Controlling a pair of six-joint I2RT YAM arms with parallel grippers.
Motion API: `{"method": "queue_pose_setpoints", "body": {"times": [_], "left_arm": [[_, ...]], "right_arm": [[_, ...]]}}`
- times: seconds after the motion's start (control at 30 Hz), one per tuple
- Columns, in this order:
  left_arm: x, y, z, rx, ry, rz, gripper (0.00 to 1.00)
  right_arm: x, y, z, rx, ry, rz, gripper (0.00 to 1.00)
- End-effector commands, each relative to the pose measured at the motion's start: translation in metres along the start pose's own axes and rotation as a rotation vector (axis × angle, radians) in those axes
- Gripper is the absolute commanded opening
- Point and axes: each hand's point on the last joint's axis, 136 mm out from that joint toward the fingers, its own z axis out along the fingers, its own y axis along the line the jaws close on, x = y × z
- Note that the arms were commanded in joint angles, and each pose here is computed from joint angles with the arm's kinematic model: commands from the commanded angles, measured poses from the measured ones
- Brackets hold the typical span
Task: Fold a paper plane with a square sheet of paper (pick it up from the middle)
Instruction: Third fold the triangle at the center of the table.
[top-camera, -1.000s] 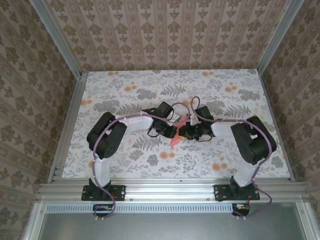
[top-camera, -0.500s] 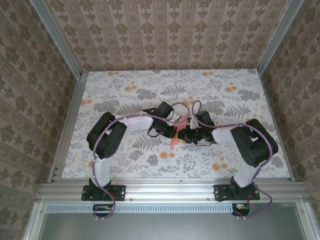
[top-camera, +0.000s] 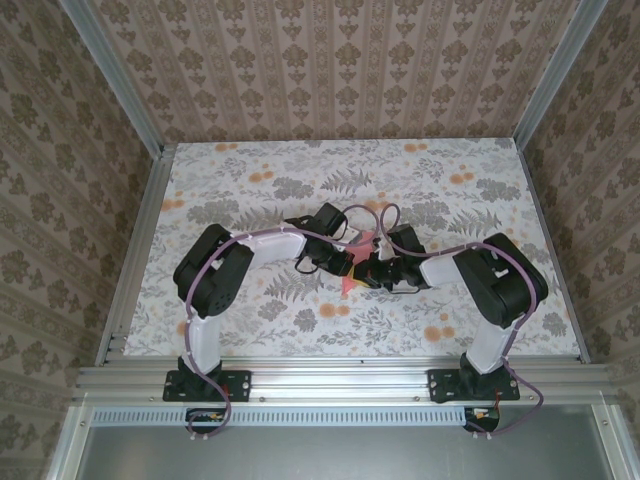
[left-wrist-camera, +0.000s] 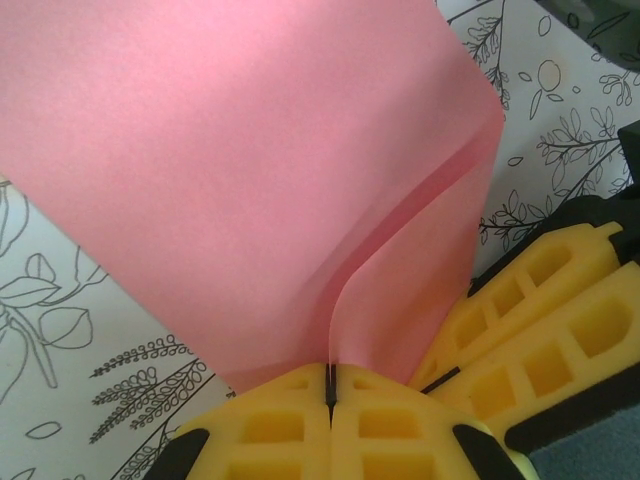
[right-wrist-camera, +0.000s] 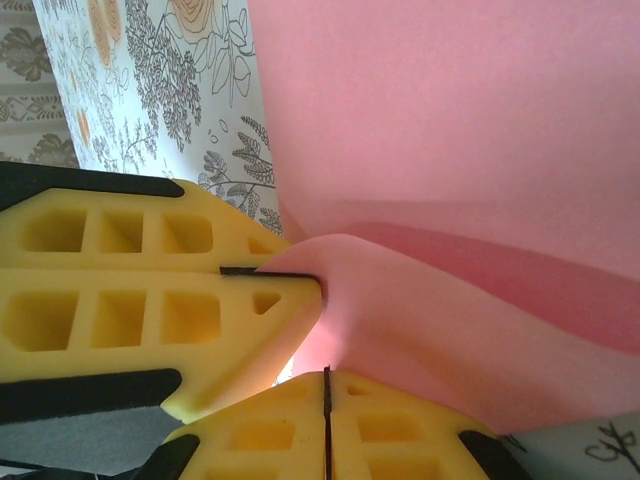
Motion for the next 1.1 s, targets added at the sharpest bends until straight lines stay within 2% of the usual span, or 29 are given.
{"method": "queue_pose_setpoints", "body": {"times": [0.0,0.33,0.67,1.07], "left_arm": [[0.011,0.011,0.009,-0.033,0.050,-0.026,0.02],[0.008,0.013,0.009,-0.028,0.044,-0.031,0.00],[0.012,0.016,0.012,-0.021,0.050,-0.043,0.00],[0.010,0.019,0.011,-0.008,0.042,-0.062,0.00]], "right_arm": [[0.005,-0.004,-0.008,0.043,-0.023,-0.010,0.10],[0.016,0.013,-0.007,-0.020,-0.029,-0.014,0.10],[0.017,-0.011,0.012,0.028,-0.034,0.029,0.09],[0.024,0.014,-0.001,-0.019,-0.048,-0.004,0.10]]}}
